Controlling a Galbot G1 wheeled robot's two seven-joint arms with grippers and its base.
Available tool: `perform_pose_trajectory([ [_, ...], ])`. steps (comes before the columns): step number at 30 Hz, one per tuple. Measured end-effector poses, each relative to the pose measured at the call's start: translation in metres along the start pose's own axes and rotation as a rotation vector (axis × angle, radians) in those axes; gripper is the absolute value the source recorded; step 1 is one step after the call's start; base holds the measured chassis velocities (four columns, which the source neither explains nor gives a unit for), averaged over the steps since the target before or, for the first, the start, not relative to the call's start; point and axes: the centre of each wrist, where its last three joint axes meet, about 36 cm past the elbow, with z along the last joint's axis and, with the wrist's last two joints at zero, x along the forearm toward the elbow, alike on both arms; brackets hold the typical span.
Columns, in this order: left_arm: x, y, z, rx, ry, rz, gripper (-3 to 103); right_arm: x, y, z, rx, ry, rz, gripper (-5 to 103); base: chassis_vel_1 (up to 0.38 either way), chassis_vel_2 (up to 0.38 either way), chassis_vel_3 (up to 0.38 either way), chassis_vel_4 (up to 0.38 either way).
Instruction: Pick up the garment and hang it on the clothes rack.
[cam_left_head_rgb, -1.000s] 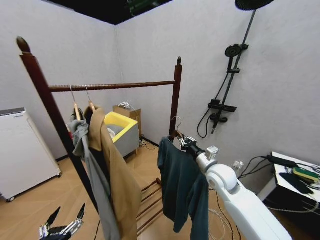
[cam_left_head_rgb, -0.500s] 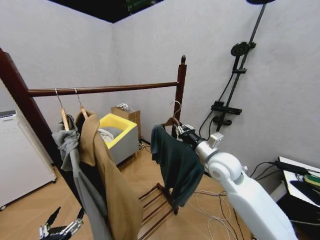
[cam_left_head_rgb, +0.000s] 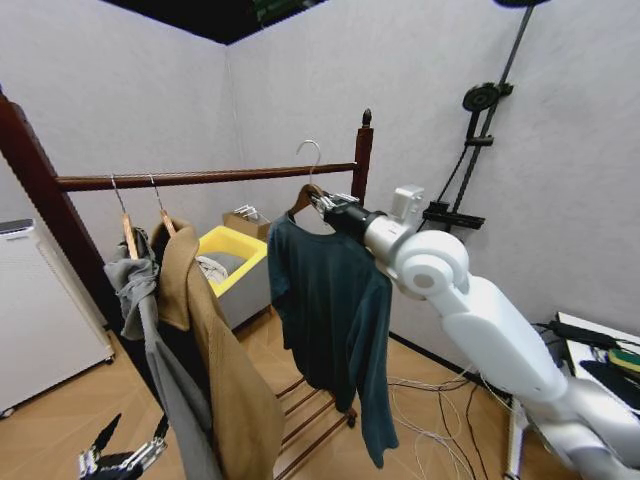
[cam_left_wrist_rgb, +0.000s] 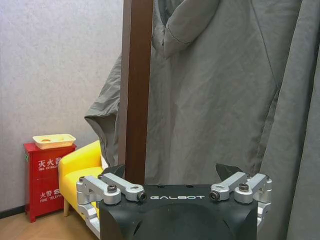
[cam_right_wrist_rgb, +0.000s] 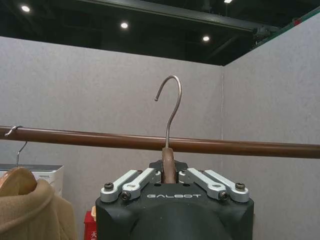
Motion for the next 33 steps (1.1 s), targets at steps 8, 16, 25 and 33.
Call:
perform_pose_trajectory([
  [8, 0.0, 0.0, 0.0, 0.0, 0.0, 0.0, 100, -0.055, 0.038, -0.016, 0.003, 0.041, -0.009, 9, 0.0, 0.0, 0.0, 0.0],
  [16, 0.0, 0.0, 0.0, 0.0, 0.0, 0.0, 100, -0.089, 0.079, -0.014, -0.008, 0.08, -0.056, 9, 0.0, 0.0, 0.0, 0.0],
  [25, 0.0, 0.0, 0.0, 0.0, 0.0, 0.0, 100, -0.118, 0.09, -0.001, -0.009, 0.142, -0.004, 9, 0.0, 0.0, 0.0, 0.0],
  [33, 0.0, 0.0, 0.0, 0.0, 0.0, 0.0, 100, -0.102, 0.1, 0.016, 0.0, 0.157, -0.046, 9, 0.0, 0.0, 0.0, 0.0],
])
